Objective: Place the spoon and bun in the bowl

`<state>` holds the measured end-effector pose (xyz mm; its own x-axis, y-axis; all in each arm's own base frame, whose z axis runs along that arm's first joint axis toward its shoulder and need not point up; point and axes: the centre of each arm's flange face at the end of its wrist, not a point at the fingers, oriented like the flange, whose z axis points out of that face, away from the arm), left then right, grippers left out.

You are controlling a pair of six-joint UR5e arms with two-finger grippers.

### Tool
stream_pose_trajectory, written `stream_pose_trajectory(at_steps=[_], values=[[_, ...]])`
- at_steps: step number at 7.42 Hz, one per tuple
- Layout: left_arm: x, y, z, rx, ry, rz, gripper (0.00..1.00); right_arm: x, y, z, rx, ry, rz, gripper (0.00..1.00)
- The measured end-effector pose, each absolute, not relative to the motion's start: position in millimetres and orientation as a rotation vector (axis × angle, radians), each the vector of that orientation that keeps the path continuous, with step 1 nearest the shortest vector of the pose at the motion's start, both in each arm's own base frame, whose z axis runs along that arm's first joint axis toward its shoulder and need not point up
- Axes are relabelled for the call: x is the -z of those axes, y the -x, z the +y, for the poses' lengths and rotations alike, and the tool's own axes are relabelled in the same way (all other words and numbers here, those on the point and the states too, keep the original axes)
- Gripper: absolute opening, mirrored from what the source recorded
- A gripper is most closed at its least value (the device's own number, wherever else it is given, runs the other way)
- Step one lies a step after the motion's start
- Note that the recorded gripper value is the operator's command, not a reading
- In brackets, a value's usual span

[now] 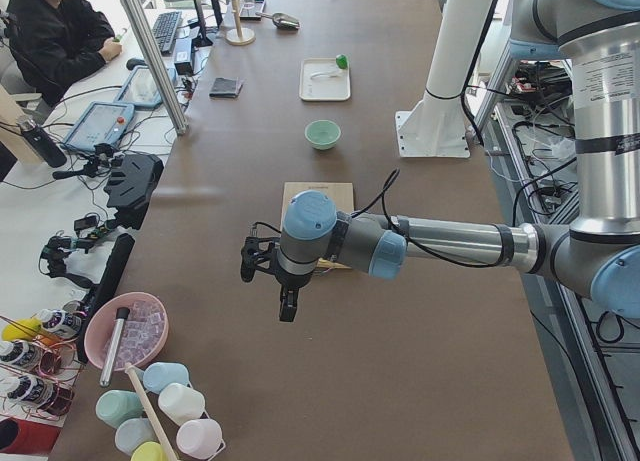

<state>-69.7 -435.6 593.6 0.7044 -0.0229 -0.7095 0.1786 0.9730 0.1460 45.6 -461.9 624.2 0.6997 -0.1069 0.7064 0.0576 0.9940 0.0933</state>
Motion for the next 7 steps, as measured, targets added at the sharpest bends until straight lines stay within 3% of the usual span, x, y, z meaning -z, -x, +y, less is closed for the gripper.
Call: stream_pose_trajectory(at_steps=[7], values=[[-594.0, 69.7, -433.2, 0.115, -0.208, 0.784, 0.98, -623.7, -45.3, -462.3, 0.090, -0.065, -0.792, 1.00]])
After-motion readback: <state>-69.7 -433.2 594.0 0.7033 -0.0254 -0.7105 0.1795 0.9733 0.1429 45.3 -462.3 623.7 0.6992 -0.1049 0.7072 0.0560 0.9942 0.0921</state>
